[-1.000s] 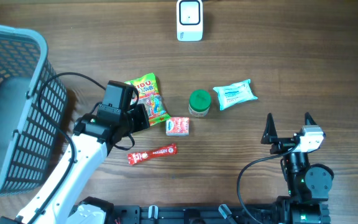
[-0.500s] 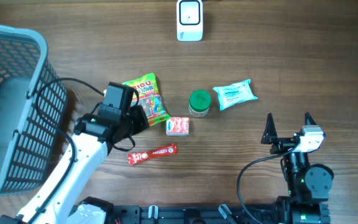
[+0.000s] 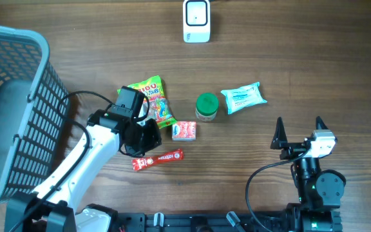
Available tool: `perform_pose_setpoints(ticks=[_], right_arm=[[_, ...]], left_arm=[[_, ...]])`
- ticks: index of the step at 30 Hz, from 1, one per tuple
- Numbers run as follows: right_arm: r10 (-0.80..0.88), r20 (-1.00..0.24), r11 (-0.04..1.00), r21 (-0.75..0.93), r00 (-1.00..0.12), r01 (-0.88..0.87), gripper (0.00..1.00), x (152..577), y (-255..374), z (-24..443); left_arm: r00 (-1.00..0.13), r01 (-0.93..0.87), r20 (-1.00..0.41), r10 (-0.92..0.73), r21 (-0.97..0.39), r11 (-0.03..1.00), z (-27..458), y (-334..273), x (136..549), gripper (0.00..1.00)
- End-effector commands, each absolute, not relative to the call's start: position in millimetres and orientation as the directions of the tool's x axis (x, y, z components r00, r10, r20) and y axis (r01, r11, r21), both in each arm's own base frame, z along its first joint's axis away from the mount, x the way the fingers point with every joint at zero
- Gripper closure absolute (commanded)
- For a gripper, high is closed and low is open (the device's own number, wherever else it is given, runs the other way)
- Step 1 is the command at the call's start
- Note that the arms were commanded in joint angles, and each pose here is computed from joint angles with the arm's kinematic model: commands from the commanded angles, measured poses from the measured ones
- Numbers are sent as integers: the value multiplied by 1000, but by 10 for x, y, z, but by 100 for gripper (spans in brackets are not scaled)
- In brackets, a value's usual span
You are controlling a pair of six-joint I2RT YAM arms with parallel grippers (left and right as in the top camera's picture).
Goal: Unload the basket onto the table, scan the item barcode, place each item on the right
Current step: 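Carry the NESCAFE stick out and lay it near the red box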
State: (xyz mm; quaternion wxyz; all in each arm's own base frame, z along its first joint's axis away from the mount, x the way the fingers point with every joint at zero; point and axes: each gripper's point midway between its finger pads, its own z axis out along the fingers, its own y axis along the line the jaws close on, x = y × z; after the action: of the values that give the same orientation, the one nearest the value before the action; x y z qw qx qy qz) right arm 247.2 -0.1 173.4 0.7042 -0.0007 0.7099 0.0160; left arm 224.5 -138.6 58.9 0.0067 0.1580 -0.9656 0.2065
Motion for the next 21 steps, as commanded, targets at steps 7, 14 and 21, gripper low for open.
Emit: perform_pose_setpoints(ticks=[7,14,21], right_arm=[[28,-1000,999,28,-1,-30,0,2468,9,1750],[28,-1000,999,28,-1,-30,0,2468,9,1750],[28,-1000,999,28,-1,-30,0,2468,9,1750]], left_arm=[[-999,48,-17,47,-601,798,780,-1751,2162,96],[-999,46,-15,46,-606,794,787,-1760,2159,96],[-932,-359,125,-339,-431,828,614,-1481,2249,96]])
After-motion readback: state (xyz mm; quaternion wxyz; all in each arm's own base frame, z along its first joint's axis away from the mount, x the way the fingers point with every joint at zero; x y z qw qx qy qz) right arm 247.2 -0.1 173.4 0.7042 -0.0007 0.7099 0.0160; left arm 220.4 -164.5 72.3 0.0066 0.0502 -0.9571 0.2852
